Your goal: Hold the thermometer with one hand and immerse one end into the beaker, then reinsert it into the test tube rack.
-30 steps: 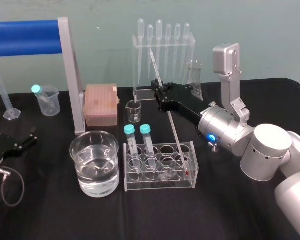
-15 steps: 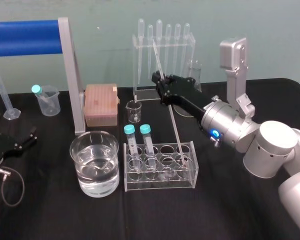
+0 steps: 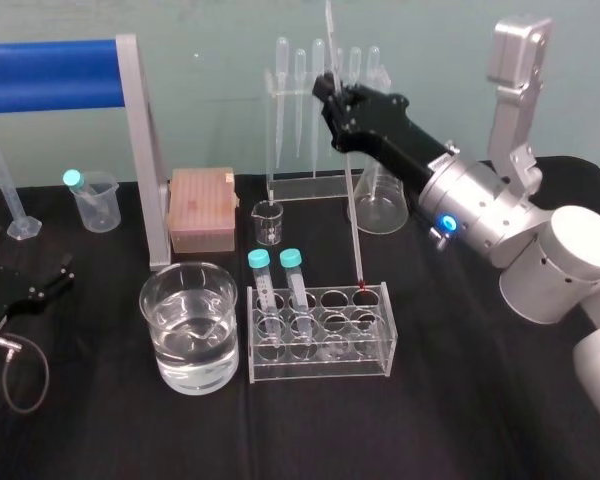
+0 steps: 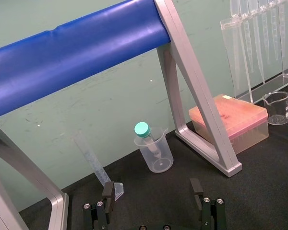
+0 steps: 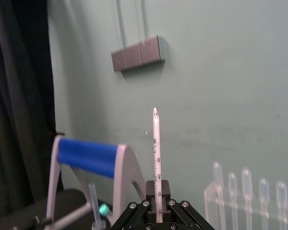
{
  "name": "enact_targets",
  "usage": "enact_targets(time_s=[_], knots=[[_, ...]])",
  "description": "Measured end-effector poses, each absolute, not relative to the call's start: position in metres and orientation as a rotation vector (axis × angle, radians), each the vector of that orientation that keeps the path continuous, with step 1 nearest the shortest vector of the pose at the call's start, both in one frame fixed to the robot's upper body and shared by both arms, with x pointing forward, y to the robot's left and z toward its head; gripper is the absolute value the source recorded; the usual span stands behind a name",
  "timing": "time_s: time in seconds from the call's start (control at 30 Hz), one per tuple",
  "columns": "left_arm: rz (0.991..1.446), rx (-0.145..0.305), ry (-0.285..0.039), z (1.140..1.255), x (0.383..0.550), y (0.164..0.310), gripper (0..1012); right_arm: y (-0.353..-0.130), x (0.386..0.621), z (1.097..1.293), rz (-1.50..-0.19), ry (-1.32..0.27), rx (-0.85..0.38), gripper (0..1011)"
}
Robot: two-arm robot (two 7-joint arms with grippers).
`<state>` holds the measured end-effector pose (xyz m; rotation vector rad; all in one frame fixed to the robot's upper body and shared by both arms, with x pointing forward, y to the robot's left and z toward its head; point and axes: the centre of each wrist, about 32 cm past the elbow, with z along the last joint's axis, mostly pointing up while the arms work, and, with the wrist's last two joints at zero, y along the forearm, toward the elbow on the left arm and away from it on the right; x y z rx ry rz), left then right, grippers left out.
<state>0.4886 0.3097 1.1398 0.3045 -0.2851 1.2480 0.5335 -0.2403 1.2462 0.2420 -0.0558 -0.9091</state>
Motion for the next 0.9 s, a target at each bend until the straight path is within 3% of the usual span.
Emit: enact_targets(time_s=[0.3, 0.9], knots=[[1.248, 0.304, -0.285, 1.140, 0.489, 0.310, 1008, -0.233, 0.542, 1.268, -0.834, -0.100, 0.361, 56], [1.248, 0.304, -0.285, 1.140, 0.489, 0.310, 1008, -0.190, 0.560, 1.276, -0.534, -0.128, 0.525, 56]])
